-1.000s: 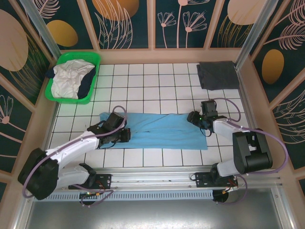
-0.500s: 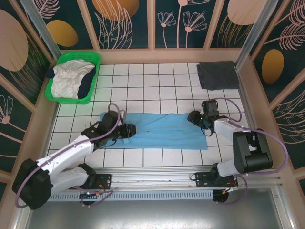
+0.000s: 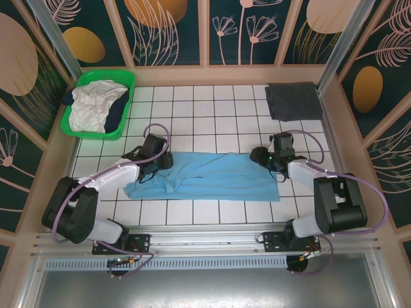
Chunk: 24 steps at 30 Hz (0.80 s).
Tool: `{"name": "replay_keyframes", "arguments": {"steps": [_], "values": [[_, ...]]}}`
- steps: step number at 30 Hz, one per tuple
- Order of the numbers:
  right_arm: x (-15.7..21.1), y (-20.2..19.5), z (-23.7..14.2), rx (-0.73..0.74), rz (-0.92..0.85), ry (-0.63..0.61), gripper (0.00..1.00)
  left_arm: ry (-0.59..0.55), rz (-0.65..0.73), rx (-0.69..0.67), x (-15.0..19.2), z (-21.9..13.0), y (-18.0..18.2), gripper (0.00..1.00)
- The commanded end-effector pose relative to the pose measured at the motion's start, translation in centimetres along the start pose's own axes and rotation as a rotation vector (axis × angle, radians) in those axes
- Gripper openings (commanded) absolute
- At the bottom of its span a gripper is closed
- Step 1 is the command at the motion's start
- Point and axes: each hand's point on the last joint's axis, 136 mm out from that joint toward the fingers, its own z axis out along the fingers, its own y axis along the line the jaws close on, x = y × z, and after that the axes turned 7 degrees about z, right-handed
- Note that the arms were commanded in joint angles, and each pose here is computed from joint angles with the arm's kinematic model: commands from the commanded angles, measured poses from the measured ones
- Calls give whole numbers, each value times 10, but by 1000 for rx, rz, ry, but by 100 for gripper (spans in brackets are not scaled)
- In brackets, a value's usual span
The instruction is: Fold and stack the t-shirts
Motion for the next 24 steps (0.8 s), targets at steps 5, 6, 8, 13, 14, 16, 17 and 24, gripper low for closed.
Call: {"name": "replay_keyframes", "arguments": {"steps": [5, 6, 8, 13, 14, 16, 17, 24], "values": [[-3, 7, 8, -31, -18, 6, 53, 74, -128, 82, 55, -16, 6, 37], [-3, 5, 10, -27, -12, 12, 53, 88, -150, 81, 63, -17, 9, 36], [-3, 5, 13, -31, -10, 15, 53, 123, -182, 79, 83, -18, 12, 34], [-6, 10, 15, -55, -10, 12, 53, 122, -226, 43, 98, -31, 21, 32], [-6, 12, 15, -62, -10, 12, 53, 119, -234, 36, 98, -34, 22, 32], [-5, 12, 17, -67, -10, 18, 54, 114, -259, 7, 101, -39, 28, 32], [-4, 11, 18, -66, -10, 22, 54, 114, -267, 2, 102, -42, 30, 32], [3, 8, 27, -71, 0, 49, 54, 75, -308, -45, 102, -45, 40, 35]]}}
